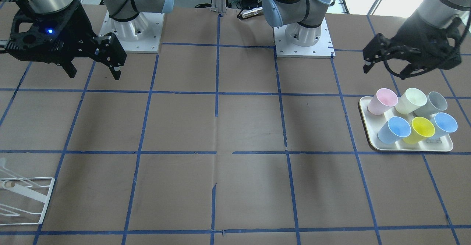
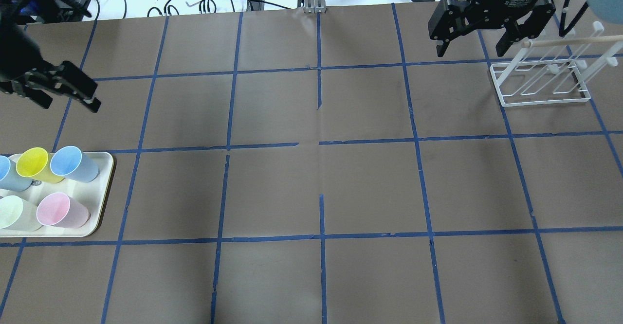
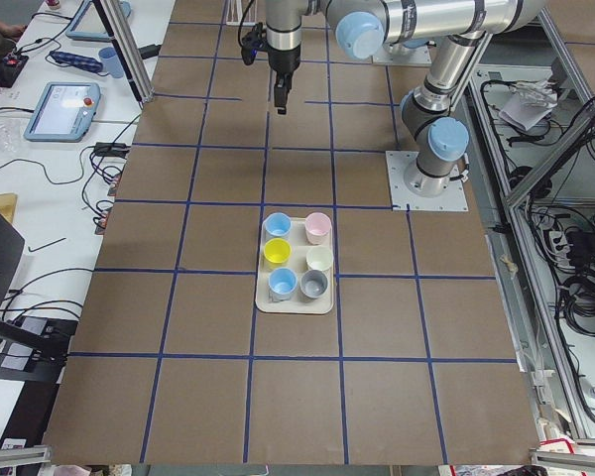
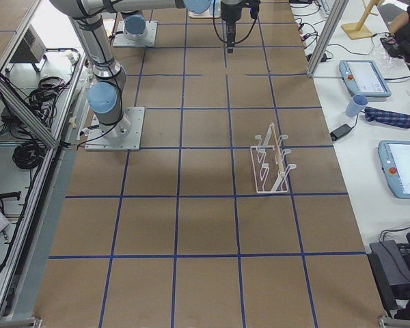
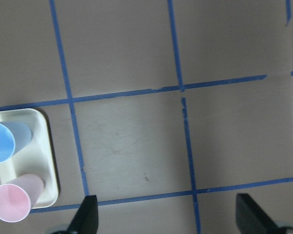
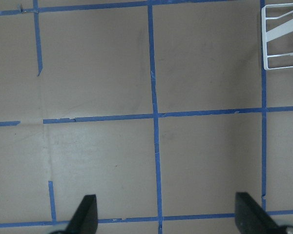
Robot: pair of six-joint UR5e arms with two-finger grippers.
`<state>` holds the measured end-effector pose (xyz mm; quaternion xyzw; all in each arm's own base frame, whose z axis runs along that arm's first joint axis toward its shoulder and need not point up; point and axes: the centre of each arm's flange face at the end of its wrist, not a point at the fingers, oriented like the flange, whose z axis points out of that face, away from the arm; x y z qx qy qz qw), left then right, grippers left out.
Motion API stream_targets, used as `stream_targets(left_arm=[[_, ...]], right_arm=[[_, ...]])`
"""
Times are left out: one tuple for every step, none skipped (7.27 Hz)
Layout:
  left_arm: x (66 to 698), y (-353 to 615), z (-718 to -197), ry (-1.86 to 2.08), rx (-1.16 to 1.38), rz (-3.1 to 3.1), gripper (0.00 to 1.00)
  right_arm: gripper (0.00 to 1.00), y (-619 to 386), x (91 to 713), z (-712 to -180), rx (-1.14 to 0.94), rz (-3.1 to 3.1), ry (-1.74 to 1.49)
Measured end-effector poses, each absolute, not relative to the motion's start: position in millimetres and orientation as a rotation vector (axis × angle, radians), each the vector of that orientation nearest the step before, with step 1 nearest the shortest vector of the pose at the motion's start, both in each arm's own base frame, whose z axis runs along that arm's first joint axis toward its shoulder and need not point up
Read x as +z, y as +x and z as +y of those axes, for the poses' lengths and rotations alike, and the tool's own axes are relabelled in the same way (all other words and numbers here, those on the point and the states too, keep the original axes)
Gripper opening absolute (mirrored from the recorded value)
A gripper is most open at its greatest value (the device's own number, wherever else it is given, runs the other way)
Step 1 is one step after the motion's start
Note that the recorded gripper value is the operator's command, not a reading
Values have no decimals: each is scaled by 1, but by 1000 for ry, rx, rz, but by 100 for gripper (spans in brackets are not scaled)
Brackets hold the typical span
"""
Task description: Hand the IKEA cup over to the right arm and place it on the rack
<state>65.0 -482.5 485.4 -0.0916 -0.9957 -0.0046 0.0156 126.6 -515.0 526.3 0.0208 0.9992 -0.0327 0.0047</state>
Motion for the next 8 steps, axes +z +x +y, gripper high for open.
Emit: stream_targets(left_arm=[[472, 115, -485, -349, -4, -3093, 100], [455, 165, -489, -387, 8, -3095, 100], [433, 210, -493, -399, 8, -3097, 100], [407, 245, -502, -396, 2, -3109, 100], [378, 270, -514, -392, -11, -3121, 100], [350, 288, -523, -399, -22, -3140, 100], [326, 309, -527, -415, -41, -3166, 100], [304, 330, -524, -416, -58, -3166, 100]], right_arm=[[100, 127, 527, -515, -104, 3130, 66], [100, 126, 527, -515, -105, 3131, 67], [100, 126, 527, -515, -106, 3131, 67], [100, 127, 528, -515, -108, 3130, 67], [100, 127, 528, -515, -109, 3130, 67], [100, 127, 528, -515, -111, 3130, 67], [100, 127, 528, -515, -111, 3130, 67], [100, 127, 528, -515, -110, 3130, 68]])
